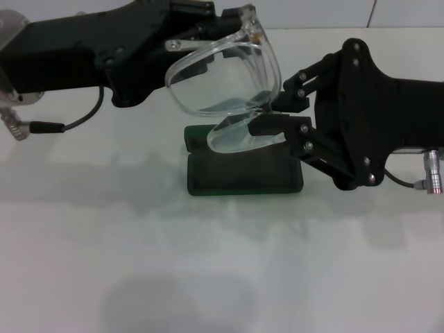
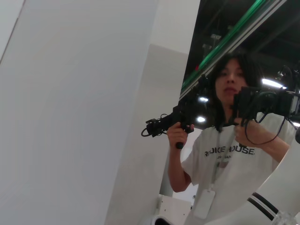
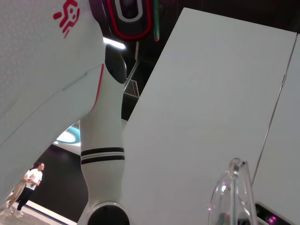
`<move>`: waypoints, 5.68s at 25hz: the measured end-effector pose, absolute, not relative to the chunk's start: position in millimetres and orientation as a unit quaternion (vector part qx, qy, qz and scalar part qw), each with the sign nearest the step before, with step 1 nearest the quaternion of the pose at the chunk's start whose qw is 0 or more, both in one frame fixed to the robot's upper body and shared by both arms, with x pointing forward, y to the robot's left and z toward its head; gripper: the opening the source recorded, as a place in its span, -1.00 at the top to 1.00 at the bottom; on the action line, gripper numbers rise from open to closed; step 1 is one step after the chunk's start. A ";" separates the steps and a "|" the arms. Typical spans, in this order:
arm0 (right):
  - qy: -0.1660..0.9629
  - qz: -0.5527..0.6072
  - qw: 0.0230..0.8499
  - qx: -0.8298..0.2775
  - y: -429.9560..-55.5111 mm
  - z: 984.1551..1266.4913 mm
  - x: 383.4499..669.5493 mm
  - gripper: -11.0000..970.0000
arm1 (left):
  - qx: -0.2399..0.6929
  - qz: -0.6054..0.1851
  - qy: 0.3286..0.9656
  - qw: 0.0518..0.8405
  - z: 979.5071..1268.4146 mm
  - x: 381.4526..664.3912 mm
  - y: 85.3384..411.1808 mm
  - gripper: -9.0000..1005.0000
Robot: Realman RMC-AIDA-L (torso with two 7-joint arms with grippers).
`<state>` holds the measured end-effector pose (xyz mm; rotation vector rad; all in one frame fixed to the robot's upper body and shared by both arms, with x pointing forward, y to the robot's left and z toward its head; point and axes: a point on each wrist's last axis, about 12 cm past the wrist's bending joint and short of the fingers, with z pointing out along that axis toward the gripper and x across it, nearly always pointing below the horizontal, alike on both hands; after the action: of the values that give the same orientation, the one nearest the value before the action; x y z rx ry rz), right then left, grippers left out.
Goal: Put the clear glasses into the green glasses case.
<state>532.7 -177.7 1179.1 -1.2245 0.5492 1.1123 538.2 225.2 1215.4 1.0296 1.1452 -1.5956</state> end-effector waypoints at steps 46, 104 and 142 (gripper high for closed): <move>0.241 0.485 0.650 -0.534 -178.7 1178.4 533.1 0.83 | 0.402 -0.633 0.467 0.468 1217.2 541.3 240.7 0.81; 0.647 0.098 0.130 -0.745 -39.6 1195.0 616.1 0.83 | 0.281 -0.393 0.585 0.652 1175.8 487.7 394.1 0.81; 0.639 0.106 0.168 -0.744 -49.5 1184.6 617.2 0.83 | 0.269 -0.401 0.593 0.644 1161.6 483.5 392.2 0.81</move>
<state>617.2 -49.5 1184.6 -2.1150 1.8164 0.3015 483.5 392.2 1161.6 0.6133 1.3500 -0.9141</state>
